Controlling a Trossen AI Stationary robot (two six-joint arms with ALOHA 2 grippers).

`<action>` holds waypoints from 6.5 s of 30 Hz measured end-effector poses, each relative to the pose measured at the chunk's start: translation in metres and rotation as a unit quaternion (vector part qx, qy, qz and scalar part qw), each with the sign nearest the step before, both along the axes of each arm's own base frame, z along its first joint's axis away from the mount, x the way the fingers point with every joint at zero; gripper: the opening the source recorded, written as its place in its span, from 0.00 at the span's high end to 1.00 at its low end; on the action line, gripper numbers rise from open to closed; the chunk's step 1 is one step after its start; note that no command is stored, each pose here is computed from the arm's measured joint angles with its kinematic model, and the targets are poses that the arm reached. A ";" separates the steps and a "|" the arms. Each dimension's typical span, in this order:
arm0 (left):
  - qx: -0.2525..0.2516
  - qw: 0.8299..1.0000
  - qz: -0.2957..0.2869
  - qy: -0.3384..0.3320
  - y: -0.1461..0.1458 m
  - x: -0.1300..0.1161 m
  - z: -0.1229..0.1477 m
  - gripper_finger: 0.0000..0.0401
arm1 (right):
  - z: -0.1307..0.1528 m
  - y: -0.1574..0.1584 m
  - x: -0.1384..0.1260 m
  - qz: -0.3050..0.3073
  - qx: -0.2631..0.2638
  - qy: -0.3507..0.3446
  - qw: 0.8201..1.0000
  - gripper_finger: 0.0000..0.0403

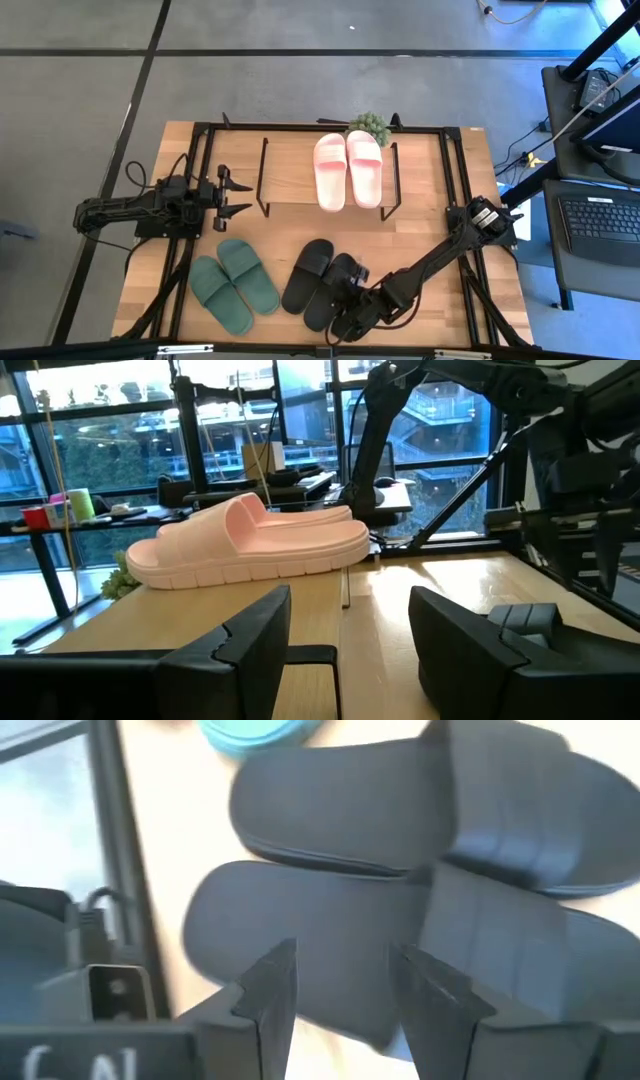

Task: Pick and place slides into the shelf
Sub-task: Put the left green slide under the shelf

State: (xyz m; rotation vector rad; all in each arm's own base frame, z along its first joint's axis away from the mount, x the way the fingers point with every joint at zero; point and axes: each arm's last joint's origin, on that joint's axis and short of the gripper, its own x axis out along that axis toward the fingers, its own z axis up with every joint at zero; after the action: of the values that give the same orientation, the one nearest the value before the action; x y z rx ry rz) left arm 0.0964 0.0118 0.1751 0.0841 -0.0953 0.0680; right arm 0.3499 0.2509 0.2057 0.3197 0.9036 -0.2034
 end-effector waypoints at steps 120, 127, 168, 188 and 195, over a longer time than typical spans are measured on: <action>-0.012 0.984 -0.152 -0.096 -0.016 -0.007 0.030 0.51 | -0.020 -0.140 -0.140 0.179 0.211 -0.369 0.888 0.61; -0.019 0.986 -0.136 -0.093 -0.016 -0.006 0.029 0.51 | -0.010 -0.169 -0.179 0.192 0.157 -0.440 0.863 0.61; -0.037 0.998 0.005 -0.049 -0.008 -0.003 0.019 0.51 | -0.015 -0.265 -0.261 0.071 -0.225 -0.425 0.874 0.61; -0.007 0.995 -0.039 -0.094 -0.011 -0.006 0.029 0.51 | -0.015 -0.278 -0.264 0.020 -0.306 -0.390 0.868 0.61; 0.012 0.996 -0.026 -0.086 -0.010 -0.005 0.029 0.51 | -0.016 -0.278 -0.264 0.009 -0.282 -0.390 0.877 0.61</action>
State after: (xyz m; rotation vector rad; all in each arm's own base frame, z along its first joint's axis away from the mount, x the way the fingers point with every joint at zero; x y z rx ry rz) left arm 0.0913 0.0014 0.2040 0.1004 -0.2711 0.0216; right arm 0.0859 -0.0272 0.1893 -0.1605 0.0206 -0.2803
